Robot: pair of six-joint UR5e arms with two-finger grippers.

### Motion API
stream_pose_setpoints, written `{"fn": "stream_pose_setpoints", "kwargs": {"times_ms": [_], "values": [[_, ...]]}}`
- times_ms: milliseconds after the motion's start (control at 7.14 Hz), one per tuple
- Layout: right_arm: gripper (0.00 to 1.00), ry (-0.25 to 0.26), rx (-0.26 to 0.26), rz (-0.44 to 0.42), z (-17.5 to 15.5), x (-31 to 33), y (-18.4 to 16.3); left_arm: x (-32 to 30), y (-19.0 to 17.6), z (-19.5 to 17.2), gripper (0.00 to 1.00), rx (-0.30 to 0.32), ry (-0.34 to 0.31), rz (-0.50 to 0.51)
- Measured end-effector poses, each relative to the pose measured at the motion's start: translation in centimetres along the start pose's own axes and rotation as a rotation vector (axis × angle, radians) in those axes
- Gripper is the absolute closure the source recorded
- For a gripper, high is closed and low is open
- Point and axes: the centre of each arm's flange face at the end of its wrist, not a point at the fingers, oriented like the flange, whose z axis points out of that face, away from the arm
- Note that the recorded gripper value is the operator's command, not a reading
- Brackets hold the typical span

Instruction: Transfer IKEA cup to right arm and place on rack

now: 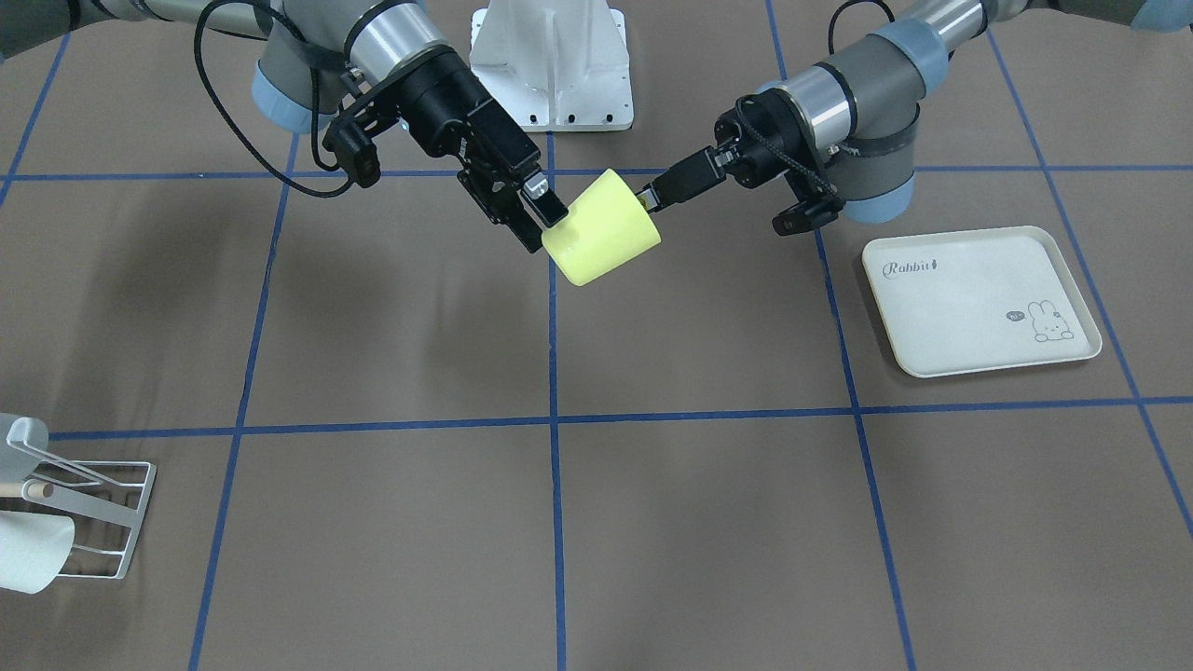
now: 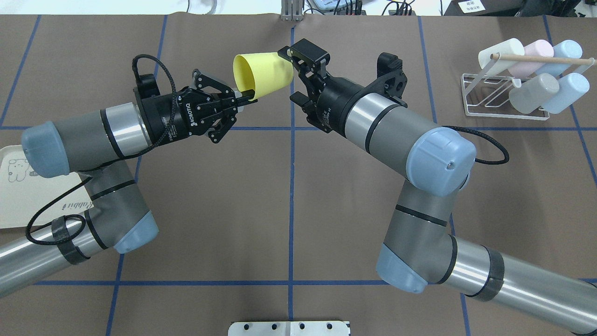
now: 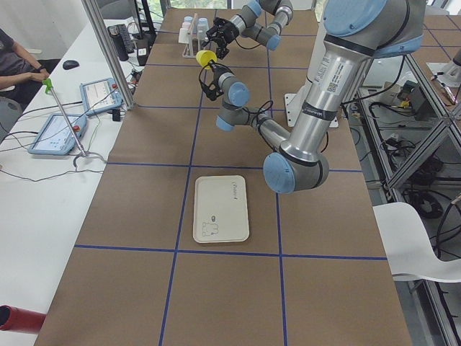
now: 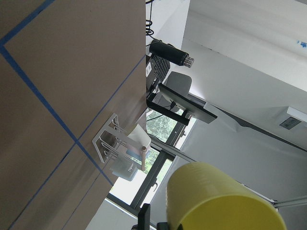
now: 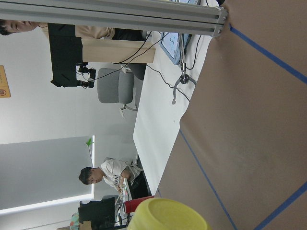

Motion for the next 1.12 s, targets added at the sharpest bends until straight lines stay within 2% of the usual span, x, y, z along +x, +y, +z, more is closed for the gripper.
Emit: {"fn": "stream_pose_setpoints", "kwargs": {"times_ms": [1121], "values": [[0.00, 0.000, -0.001, 0.004, 0.0, 0.0, 0.0, -1.2, 1.7, 1.0, 1.00, -0.013, 0.027, -0.023]]}}
